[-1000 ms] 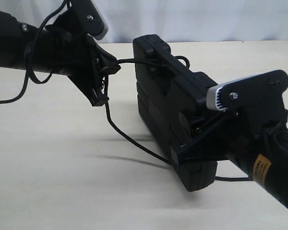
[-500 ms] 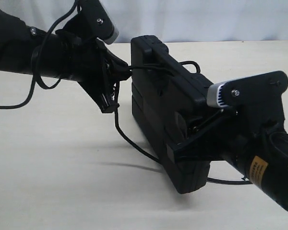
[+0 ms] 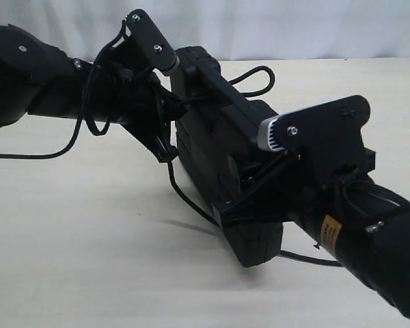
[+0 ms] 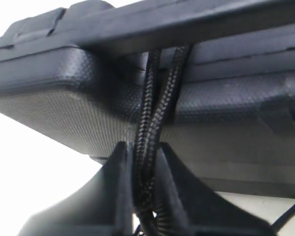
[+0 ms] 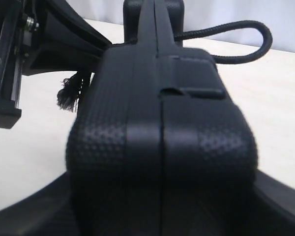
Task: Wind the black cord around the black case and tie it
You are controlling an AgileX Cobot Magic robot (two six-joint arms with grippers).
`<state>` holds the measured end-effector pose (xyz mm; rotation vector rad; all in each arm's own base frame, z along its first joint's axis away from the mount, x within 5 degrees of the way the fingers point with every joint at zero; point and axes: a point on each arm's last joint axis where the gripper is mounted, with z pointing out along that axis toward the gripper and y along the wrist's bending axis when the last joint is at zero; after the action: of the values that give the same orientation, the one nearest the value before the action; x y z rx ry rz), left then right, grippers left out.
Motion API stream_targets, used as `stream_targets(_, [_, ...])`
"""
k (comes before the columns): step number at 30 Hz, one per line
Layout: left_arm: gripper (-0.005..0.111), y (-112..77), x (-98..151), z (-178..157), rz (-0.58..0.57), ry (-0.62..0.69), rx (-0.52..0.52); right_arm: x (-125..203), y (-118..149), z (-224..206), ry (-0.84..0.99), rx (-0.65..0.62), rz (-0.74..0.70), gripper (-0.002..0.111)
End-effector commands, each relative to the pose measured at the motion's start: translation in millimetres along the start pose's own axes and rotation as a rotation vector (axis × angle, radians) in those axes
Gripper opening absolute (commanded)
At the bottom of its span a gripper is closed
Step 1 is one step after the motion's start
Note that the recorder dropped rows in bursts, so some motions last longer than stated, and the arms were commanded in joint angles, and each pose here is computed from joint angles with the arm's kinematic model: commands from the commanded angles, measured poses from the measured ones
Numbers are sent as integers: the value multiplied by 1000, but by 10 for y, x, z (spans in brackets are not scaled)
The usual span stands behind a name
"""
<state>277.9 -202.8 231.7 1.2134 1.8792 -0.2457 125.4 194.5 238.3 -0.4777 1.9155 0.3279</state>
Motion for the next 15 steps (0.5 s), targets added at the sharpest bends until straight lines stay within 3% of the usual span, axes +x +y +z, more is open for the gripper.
stream_targets(1, [0,-8,-97,-3,-25,-31,19,-91,12,18,-44,15,-7,4])
stream_targets(15, [0,-32,-64,97,-27,-16,54,6,64,79,16,-2,-12,4])
